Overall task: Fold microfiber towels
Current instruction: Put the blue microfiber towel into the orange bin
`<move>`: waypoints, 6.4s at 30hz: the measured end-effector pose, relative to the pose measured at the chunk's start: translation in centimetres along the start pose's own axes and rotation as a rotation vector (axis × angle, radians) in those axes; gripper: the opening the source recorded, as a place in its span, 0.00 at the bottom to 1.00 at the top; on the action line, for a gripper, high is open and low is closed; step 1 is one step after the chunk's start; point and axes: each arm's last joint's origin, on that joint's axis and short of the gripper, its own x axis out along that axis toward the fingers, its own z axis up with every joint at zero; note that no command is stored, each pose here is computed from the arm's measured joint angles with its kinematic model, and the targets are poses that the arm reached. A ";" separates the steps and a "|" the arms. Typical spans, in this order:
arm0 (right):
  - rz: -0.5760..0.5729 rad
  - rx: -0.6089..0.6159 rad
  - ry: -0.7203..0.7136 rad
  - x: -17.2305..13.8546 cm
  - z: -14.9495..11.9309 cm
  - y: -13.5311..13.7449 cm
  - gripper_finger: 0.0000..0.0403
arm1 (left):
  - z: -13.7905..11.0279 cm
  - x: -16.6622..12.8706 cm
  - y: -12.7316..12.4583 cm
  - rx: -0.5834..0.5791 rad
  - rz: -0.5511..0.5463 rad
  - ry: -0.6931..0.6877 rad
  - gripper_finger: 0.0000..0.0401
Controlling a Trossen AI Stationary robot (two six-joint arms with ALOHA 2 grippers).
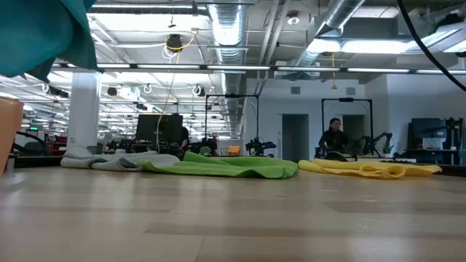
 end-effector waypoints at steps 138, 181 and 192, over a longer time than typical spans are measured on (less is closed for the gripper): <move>0.067 -0.019 0.021 4.6 -0.1 -1.8 0.41 | -16.3 9.9 -3.6 -0.857 0.327 0.652 0.00; 0.123 -0.089 0.281 -2.1 4.1 -2.2 0.33 | -13.2 7.8 -4.4 -0.337 0.109 0.349 0.39; 0.180 -0.110 0.341 -2.8 4.2 -0.5 0.33 | -14.2 11.0 -4.1 -0.125 0.028 0.318 0.39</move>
